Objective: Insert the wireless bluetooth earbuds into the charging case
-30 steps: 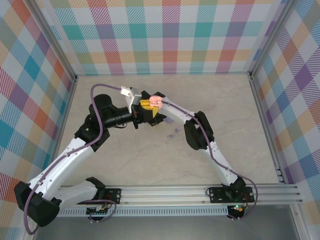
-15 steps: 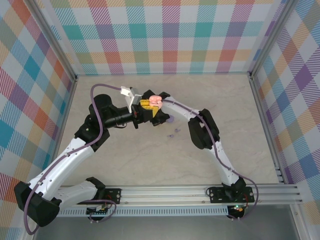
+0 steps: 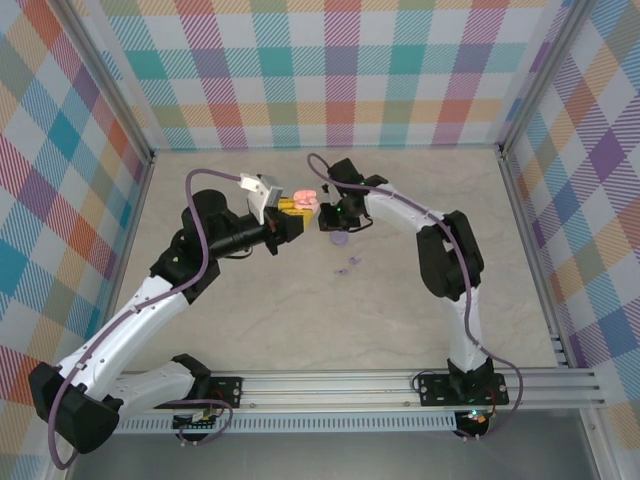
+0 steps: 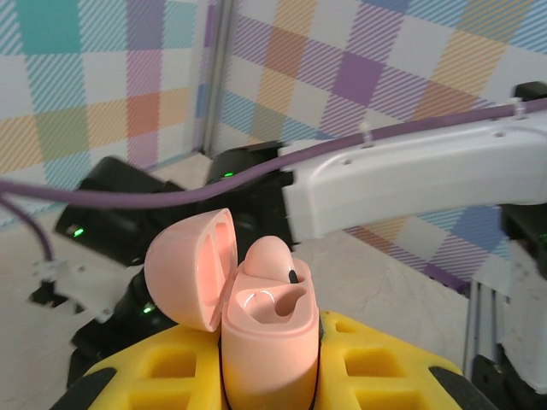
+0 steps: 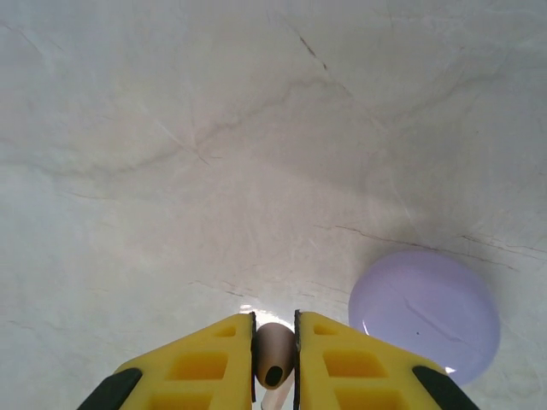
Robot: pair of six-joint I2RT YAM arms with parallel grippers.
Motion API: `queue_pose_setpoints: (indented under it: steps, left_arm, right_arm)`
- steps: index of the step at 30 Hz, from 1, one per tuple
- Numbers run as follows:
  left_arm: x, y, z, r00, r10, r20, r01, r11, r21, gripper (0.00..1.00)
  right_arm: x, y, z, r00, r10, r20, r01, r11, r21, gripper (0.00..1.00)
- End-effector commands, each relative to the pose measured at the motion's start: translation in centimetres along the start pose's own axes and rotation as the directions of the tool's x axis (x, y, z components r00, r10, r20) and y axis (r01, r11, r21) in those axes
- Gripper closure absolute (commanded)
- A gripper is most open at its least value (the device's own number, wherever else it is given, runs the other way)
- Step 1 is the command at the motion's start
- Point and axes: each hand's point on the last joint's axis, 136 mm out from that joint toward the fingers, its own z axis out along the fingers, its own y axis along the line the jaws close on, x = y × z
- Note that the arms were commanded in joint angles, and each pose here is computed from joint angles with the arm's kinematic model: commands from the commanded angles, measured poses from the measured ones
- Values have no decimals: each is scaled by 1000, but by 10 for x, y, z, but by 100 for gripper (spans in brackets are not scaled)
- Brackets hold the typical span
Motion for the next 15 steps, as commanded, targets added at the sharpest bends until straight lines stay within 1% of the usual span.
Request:
queue_pose_setpoints:
  steps: [1,5,15]
  left_arm:
    - [12,19,-1,1000,-9,-16,7,994,-106,90]
    - [26,37,2,997,-59,-41,50,979,-196,90]
    - [66,69,12,977,-197,-76,162,931,-327,90]
  right_arm:
    - [-17,22,-24,996,28,89,-16,990,-141,84]
    - [-23,15,-44,987,67,145,-40,983,-178,85]
    - [-25,-3,-98,953,130,272,-72,974,-214,84]
